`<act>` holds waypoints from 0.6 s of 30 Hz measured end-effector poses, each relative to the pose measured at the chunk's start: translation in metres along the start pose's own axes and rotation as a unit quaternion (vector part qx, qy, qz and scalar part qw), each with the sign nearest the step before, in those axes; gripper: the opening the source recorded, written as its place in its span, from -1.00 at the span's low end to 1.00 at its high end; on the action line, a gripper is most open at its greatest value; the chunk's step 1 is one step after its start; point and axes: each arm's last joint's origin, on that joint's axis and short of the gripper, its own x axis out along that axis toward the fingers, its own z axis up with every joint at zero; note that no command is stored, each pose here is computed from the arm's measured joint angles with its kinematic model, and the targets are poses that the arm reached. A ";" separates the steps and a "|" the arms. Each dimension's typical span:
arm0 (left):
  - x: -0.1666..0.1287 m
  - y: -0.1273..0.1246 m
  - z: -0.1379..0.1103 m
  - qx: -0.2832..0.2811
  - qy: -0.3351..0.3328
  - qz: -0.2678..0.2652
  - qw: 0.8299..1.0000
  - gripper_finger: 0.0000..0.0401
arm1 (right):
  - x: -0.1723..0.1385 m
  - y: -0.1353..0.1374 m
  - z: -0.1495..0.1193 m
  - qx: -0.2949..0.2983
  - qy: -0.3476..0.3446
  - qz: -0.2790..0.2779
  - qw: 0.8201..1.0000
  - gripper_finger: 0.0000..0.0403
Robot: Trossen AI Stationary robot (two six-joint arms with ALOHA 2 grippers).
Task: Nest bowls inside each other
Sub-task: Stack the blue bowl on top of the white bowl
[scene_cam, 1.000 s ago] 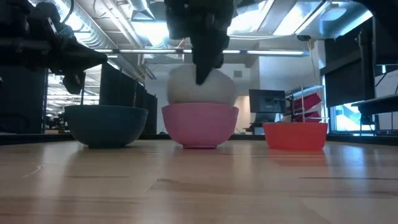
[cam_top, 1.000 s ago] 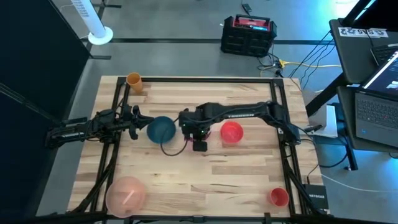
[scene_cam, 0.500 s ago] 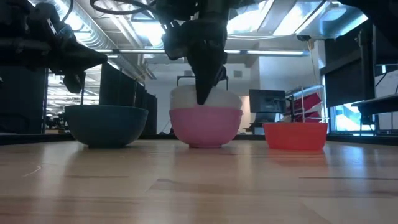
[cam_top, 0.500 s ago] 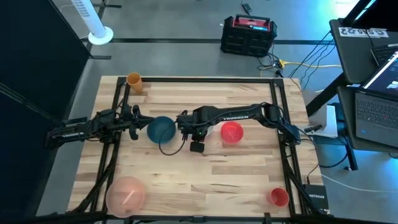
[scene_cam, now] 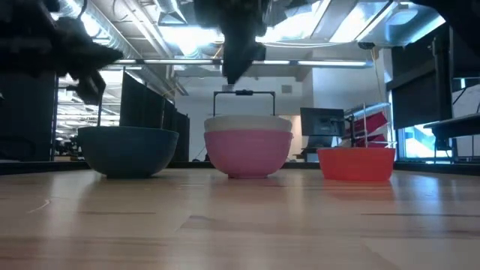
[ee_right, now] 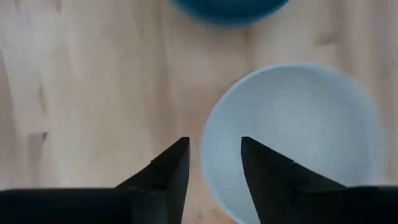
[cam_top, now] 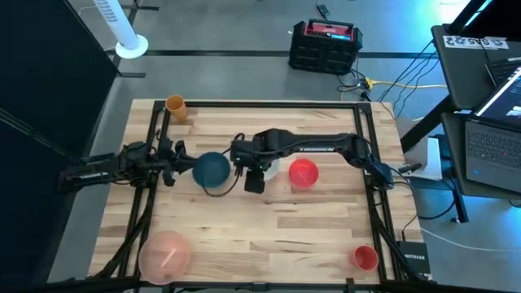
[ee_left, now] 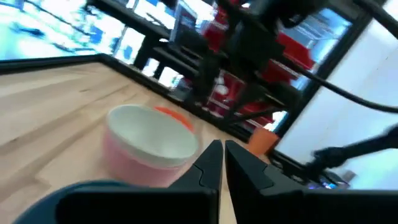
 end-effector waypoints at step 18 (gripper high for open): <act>0.105 -0.020 0.056 0.169 0.465 0.085 0.865 -0.03 | -0.190 0.006 -0.077 0.023 -0.172 -0.226 0.959 -0.34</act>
